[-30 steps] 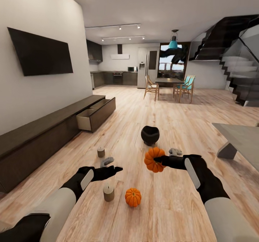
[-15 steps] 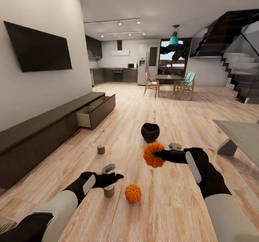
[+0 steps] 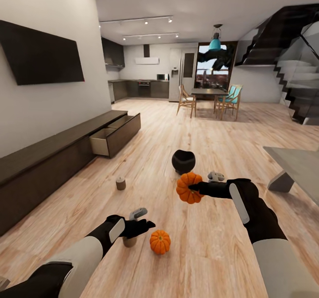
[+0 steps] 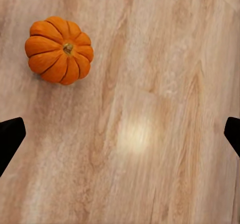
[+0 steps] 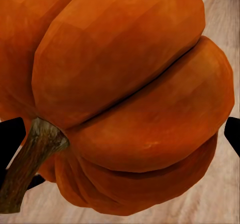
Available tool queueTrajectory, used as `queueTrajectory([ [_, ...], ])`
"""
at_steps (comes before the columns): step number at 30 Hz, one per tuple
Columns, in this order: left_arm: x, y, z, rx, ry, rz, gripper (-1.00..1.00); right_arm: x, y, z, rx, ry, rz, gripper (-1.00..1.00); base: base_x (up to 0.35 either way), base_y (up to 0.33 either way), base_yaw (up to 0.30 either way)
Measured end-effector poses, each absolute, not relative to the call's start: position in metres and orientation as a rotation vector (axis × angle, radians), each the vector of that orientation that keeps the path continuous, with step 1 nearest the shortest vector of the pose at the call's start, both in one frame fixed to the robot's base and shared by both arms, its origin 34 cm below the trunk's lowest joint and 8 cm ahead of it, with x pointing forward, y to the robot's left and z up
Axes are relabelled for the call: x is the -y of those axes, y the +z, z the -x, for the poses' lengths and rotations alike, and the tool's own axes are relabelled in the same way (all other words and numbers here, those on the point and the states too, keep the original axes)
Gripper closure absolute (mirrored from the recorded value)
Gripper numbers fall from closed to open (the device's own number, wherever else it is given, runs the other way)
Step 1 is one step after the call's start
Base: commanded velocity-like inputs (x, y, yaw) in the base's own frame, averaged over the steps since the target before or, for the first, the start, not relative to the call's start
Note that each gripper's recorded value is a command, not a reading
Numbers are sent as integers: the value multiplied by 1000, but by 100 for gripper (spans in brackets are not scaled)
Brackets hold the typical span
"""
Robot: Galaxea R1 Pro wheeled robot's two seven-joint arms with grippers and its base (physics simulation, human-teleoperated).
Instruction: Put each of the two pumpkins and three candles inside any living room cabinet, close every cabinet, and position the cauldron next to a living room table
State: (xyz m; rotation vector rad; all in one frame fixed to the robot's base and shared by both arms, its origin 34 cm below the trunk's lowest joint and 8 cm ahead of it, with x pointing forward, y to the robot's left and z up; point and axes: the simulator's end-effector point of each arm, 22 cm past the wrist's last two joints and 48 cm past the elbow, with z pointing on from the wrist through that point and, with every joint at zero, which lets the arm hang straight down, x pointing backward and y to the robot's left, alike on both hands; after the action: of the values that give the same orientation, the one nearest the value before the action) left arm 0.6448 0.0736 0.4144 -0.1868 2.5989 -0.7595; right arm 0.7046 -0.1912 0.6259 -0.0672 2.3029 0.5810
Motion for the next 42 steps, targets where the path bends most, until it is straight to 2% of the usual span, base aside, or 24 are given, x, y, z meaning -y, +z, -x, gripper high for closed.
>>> queueTrajectory([
  [17, -54, 420, -637, -2580, -978, 158, -100, 184, 643, -711, -2248, 577, 103, 100, 7, -5, 0],
  [24, -57, 418, -637, -2613, -948, 113, -100, 183, 642, -712, -2243, 575, 107, 100, 85, 0, 0],
  [32, -58, 410, -628, -2714, -880, 13, -100, 182, 639, -713, -2244, 577, 110, 100, 295, -50, 0],
  [42, -52, 430, -655, -2679, -876, -18, -100, 181, 634, -715, -2247, 582, 109, 100, 52, -23, 0],
])
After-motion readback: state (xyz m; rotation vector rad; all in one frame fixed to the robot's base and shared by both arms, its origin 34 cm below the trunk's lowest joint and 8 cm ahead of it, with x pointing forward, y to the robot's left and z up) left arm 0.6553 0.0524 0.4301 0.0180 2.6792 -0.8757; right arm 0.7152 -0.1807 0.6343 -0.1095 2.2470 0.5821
